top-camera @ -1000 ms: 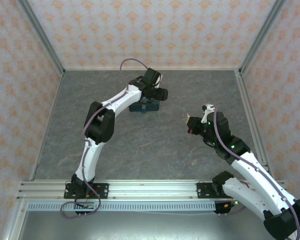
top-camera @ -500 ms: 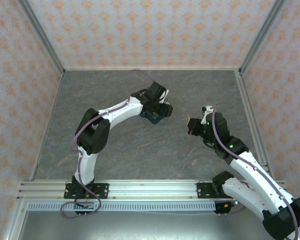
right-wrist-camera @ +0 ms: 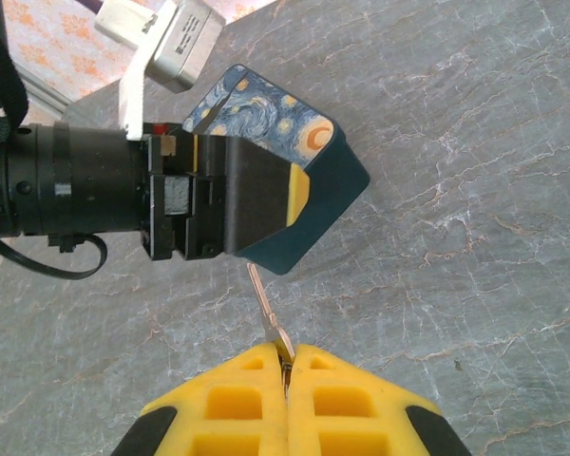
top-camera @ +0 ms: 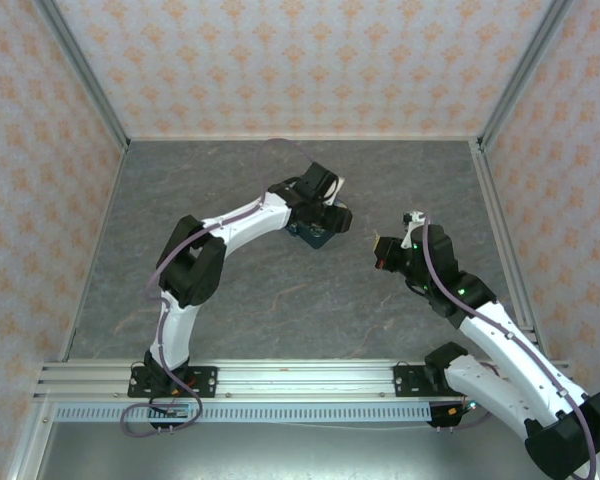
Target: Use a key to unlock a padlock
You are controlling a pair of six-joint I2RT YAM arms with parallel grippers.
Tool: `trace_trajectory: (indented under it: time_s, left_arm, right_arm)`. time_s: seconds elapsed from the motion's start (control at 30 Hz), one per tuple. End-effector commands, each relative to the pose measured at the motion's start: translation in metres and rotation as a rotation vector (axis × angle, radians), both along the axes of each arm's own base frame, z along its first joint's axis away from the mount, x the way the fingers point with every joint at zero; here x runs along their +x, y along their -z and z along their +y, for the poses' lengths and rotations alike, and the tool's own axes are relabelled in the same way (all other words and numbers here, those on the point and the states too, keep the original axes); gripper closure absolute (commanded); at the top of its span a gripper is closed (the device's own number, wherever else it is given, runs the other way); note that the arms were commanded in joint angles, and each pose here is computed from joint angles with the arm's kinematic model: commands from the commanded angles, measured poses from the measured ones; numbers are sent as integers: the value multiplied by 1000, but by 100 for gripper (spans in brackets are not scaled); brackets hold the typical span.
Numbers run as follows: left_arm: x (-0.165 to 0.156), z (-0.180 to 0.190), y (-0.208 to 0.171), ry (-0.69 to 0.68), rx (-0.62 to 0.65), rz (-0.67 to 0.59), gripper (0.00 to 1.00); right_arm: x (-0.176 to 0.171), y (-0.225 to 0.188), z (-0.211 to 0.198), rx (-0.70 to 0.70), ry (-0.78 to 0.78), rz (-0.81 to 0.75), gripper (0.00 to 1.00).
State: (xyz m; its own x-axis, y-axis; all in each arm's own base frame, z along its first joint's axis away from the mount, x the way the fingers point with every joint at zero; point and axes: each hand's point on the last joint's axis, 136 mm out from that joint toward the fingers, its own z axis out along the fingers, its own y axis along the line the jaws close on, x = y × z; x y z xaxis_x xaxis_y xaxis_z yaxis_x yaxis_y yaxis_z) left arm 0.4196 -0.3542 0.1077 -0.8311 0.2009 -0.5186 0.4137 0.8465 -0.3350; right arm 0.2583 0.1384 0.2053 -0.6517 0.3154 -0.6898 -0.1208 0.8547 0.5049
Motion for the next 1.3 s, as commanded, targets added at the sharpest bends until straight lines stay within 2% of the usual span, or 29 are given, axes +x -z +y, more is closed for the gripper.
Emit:
trace_trajectory:
  time_s: [0.0,0.2,0.4,0.57,0.7,0.87,0.97,1.1,1.27]
  left_arm:
    - [5,-14,3,14,-19,11,37]
    - [18,-28,-10,33,-52,-10,37]
    - [23,-24,-64,44,-81,-120,34]
    - [20,8,-111,3,-113,-221,33]
    - [8,49,-130,-53,-144,-283,33]
    - [-13,106,-112,-144,-183,-285,31]
    - [-23,126,-88,-176,-216,-251,30]
    - [-32,135,-57,-181,-253,-202,30]
    - [-28,138,-27,-200,-293,-169,30]
  right_arm:
    - [-3,2,-4,1,8,8,100]
    - [-3,6,-5,-7,10,15,100]
    - [-3,12,-1,3,-3,19,100]
    - [2,19,15,53,-55,35,100]
    - [10,23,36,107,-124,63,100]
    - [32,24,61,154,-181,86,100]
    - [49,26,76,170,-205,103,100]
    - [74,34,93,169,-219,134,100]
    - [105,52,106,141,-206,168,100]
